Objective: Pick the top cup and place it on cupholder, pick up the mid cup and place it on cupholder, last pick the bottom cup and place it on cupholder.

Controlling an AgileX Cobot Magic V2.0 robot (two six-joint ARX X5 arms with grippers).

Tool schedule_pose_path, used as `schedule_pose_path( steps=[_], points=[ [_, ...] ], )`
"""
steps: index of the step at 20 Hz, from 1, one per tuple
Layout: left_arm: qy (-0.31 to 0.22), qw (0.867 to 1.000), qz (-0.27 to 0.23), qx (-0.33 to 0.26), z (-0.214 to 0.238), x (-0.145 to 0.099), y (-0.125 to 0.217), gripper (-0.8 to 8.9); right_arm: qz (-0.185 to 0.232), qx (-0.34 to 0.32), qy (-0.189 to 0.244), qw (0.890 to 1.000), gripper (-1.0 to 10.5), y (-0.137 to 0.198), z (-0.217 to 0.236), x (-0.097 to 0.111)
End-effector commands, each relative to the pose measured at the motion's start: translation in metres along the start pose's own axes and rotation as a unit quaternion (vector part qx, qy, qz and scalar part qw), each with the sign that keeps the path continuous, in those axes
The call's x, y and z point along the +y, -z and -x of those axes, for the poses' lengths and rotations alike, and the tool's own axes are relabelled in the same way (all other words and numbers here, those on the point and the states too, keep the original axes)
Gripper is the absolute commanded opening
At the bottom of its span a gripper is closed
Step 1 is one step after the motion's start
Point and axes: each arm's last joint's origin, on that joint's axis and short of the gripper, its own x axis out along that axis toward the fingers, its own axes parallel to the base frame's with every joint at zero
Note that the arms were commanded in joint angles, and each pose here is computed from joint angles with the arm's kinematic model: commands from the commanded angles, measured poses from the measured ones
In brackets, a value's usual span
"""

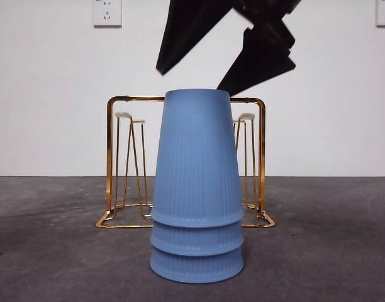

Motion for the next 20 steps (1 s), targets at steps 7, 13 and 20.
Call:
schedule_pose_path(
  steps=[7,13,20],
  points=[
    [0.006,1.000,-0.007,-0.010,0.003,-0.002,-0.004,4.09,-0.001,0.028,0.006,1.000,5.0,-0.001,-0.019,0.001],
    [0.006,1.000,-0.007,-0.010,0.003,-0.002,-0.005,4.09,-0.003,0.037,0.008,0.999,4.3,0.001,-0.022,0.000],
    [0.006,1.000,-0.010,-0.014,0.003,-0.002,-0.005,4.09,0.000,0.040,0.004,0.999,2.8,0.001,-0.021,0.002]
  ],
)
